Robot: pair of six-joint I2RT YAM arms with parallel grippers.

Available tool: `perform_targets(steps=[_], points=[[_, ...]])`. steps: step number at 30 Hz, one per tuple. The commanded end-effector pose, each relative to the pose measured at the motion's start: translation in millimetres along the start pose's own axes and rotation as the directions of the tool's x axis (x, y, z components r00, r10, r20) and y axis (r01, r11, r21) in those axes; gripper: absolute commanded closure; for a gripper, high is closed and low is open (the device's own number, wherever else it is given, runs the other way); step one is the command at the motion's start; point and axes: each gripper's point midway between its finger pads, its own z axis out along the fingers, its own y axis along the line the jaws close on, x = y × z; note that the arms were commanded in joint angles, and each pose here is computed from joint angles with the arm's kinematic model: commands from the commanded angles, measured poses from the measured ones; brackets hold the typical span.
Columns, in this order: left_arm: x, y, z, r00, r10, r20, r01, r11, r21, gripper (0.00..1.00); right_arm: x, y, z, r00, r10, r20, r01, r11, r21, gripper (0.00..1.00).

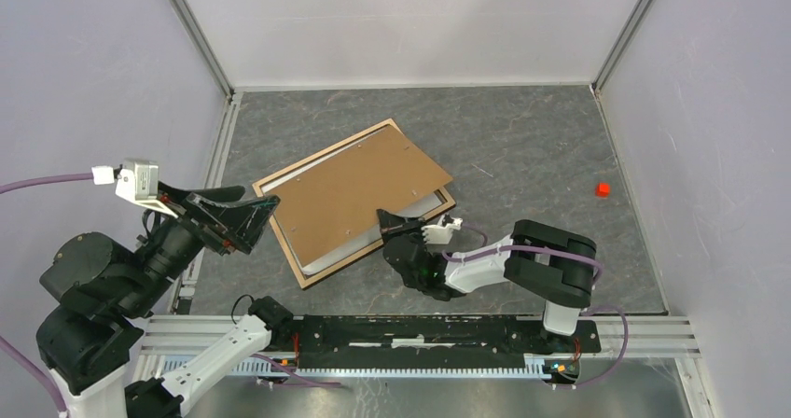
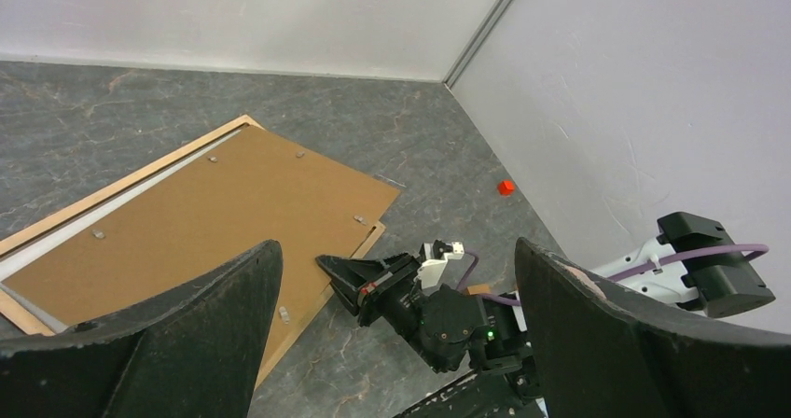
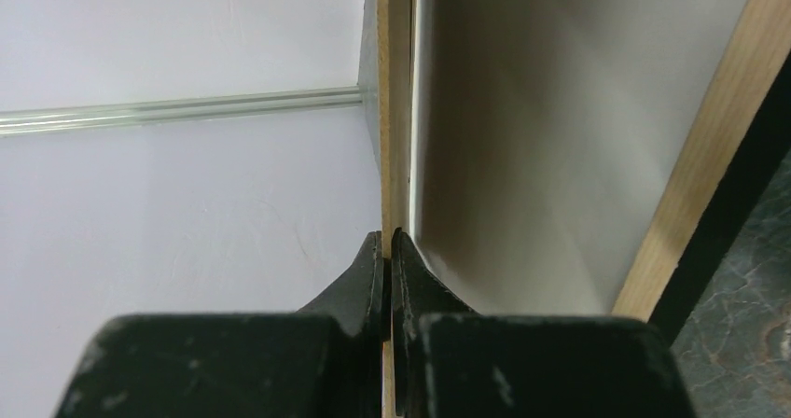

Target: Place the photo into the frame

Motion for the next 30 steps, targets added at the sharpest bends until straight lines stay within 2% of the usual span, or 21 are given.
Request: perform_targets(steps=[1, 14, 28, 30], points=[[-8, -3, -10, 0.998, 0.055, 0.026, -0.056, 0.998, 0.026, 0.0, 12, 36, 2, 0.991, 0.137, 0.01, -0.136, 0.988, -0.068, 1.0], [-12, -4, -15, 0.997, 0.062, 0.041, -0.063, 0.998, 0.028, 0.0, 16, 12, 11, 0.992, 0.122, 0.038, -0.121, 0.992, -0.029, 1.0], [-8, -3, -13, 0.998, 0.057, 0.027, -0.058, 0.998, 0.025, 0.0, 29, 5, 23, 0.988, 0.15, 0.026, -0.149, 0.988, -0.037, 1.0], [-8, -3, -13, 0.998, 0.054, 0.027, -0.055, 0.998, 0.024, 0.0, 30, 5, 24, 0.988, 0.149, 0.03, -0.148, 0.988, -0.038, 0.94]])
